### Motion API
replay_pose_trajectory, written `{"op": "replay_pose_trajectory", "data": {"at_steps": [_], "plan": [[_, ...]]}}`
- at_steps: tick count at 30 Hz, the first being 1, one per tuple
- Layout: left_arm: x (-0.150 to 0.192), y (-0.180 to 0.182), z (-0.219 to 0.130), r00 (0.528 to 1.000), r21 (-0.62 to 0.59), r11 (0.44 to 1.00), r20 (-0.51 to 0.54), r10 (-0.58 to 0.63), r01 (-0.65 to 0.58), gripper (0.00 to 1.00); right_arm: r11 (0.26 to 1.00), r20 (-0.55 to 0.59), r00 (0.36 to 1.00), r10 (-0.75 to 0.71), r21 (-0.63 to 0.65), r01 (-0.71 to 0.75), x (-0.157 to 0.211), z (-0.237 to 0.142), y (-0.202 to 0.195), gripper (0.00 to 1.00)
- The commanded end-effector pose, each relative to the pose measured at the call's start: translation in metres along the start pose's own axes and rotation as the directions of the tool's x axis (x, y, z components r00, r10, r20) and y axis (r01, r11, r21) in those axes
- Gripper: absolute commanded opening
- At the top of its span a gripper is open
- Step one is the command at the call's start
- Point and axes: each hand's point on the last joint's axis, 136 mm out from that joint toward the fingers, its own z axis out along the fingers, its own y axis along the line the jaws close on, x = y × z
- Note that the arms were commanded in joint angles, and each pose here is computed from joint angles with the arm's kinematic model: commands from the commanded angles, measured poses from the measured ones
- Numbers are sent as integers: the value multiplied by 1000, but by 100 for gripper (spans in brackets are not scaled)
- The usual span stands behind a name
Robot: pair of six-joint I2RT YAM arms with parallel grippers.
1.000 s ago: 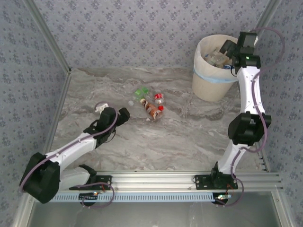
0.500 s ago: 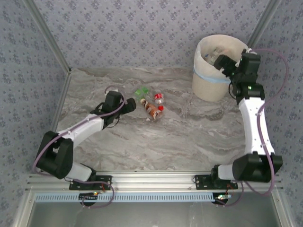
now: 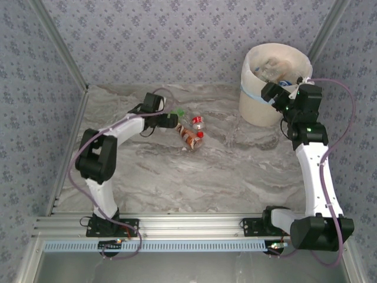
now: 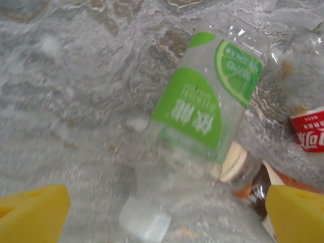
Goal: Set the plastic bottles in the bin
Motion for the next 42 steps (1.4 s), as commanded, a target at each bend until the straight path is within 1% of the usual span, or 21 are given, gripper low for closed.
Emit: {"op": "replay_pose_trajectory", "data": {"at_steps": [1,5,11,16,21,24,26,28,30,31,33,35,37,42], "plan": [[5,0,8,992,13,995,-78,95,-95,99,1000,0,1000,-10,-14,10,2,-11,4,100],[2,-1,23,986,22,992,-104,130,-128,98,1000,0,1000,-16,-10,16,2,-15,4,100],[9,0,40,978,26,990,-148,144,-142,90,1000,-13,1000,-11,-5,11,7,-17,2,100],[5,4,41,978,5,987,-135,158,-158,83,1000,-32,999,-1,-16,0,12,-20,5,100],[5,9,40,979,-1,988,-139,151,-153,79,998,-39,998,-54,-22,53,15,-28,7,100],[9,11,40,978,2,989,-149,147,-149,78,998,-38,997,-62,-26,62,16,-30,7,100],[12,12,40,978,4,989,-152,146,-147,77,997,-44,997,-64,-50,62,18,-31,11,100],[14,12,38,978,8,990,-150,142,-143,73,993,-54,996,-68,-98,63,21,-29,19,100],[15,11,35,980,10,990,-143,139,-139,71,982,-53,995,-83,-172,73,21,-30,34,100],[14,12,34,981,9,991,-138,136,-136,70,979,-88,992,-91,-191,73,35,-24,34,100],[16,13,32,982,9,991,-135,131,-131,68,962,-106,987,-125,-256,94,44,-23,48,100],[17,14,29,983,7,992,-133,123,-124,65,949,-127,978,-163,-293,120,55,-20,59,100],[19,16,28,984,9,993,-137,117,-117,65,930,-149,965,-215,-333,155,68,-17,72,100],[23,23,25,986,1,996,-142,91,-92,62,895,-166,934,-317,-378,237,92,-12,96,100]]}}
